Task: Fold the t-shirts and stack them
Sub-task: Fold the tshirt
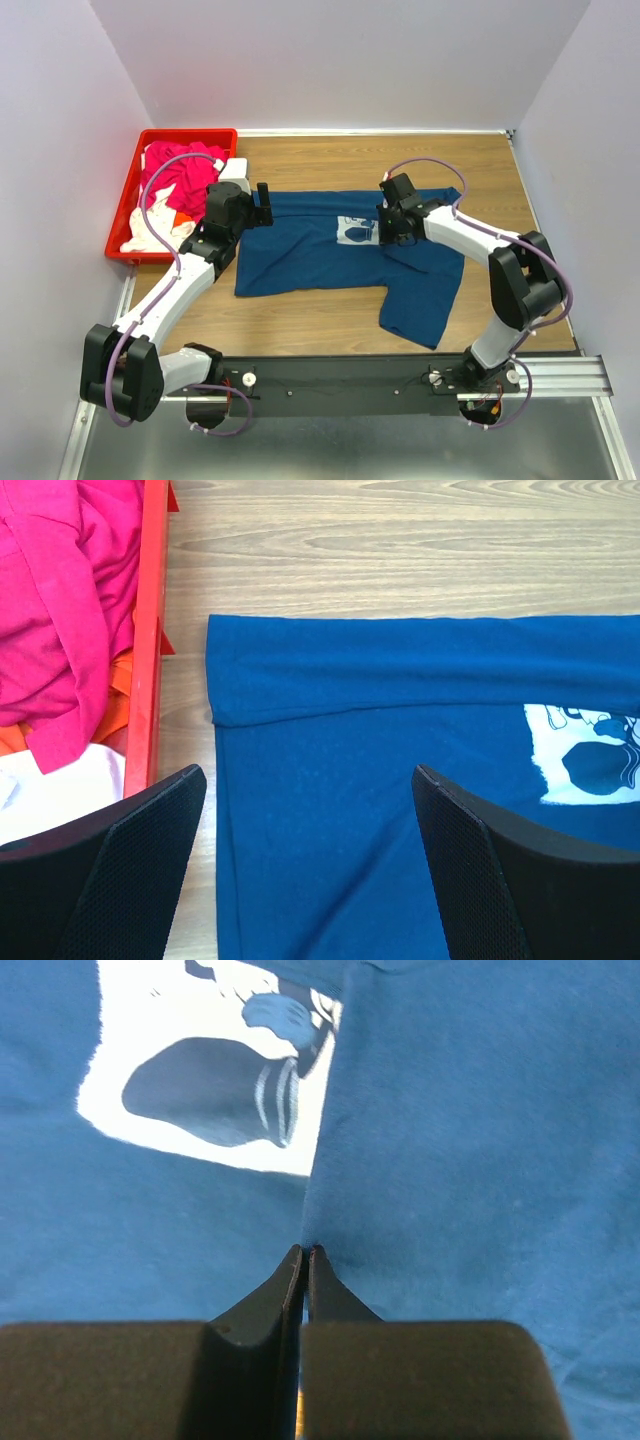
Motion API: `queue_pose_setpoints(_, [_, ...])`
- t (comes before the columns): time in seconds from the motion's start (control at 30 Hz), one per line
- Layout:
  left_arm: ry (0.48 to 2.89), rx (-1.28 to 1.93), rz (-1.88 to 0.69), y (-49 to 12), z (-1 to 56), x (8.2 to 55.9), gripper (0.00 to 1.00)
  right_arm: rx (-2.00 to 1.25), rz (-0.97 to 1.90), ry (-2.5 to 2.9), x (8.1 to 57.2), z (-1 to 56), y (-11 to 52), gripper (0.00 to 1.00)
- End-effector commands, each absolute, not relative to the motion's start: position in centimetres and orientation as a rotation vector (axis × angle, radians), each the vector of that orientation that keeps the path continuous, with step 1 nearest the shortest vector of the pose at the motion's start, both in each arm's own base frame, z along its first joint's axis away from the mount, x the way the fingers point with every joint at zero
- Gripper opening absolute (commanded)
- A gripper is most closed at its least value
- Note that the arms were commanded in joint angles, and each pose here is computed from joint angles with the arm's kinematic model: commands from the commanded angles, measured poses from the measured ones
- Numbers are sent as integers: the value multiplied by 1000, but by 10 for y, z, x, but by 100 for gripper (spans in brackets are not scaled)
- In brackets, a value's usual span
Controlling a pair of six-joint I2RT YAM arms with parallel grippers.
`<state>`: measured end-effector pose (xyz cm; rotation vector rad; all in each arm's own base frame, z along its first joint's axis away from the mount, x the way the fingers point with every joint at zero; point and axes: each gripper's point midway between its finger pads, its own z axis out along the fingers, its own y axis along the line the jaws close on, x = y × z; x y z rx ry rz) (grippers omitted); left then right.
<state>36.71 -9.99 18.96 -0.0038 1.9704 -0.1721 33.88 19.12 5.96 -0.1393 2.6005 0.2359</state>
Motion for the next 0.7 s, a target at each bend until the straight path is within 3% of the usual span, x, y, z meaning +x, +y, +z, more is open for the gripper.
queue_pose_setpoints(0.0, [1961,-1,-180,-102,196,370,91,-127,305,2661,335,55,207,11])
queue_pose_setpoints(0.17, [1972,3,-181,-103,193,370,91,-158,400,2742,321,40,219,13])
queue_pose_setpoints(0.23, [1972,2,-180,-102,193,370,91,-167,416,2747,319,40,221,23])
queue_pose_setpoints(0.3, [1975,3,-179,-102,192,371,91,-162,406,2728,323,45,220,26])
queue_pose_setpoints(0.43, [2004,-33,-180,-104,185,377,91,-130,285,2601,354,76,200,43])
queue_pose_setpoints(0.67, [2132,-105,-167,-109,164,414,90,202,200,2431,436,113,107,44])
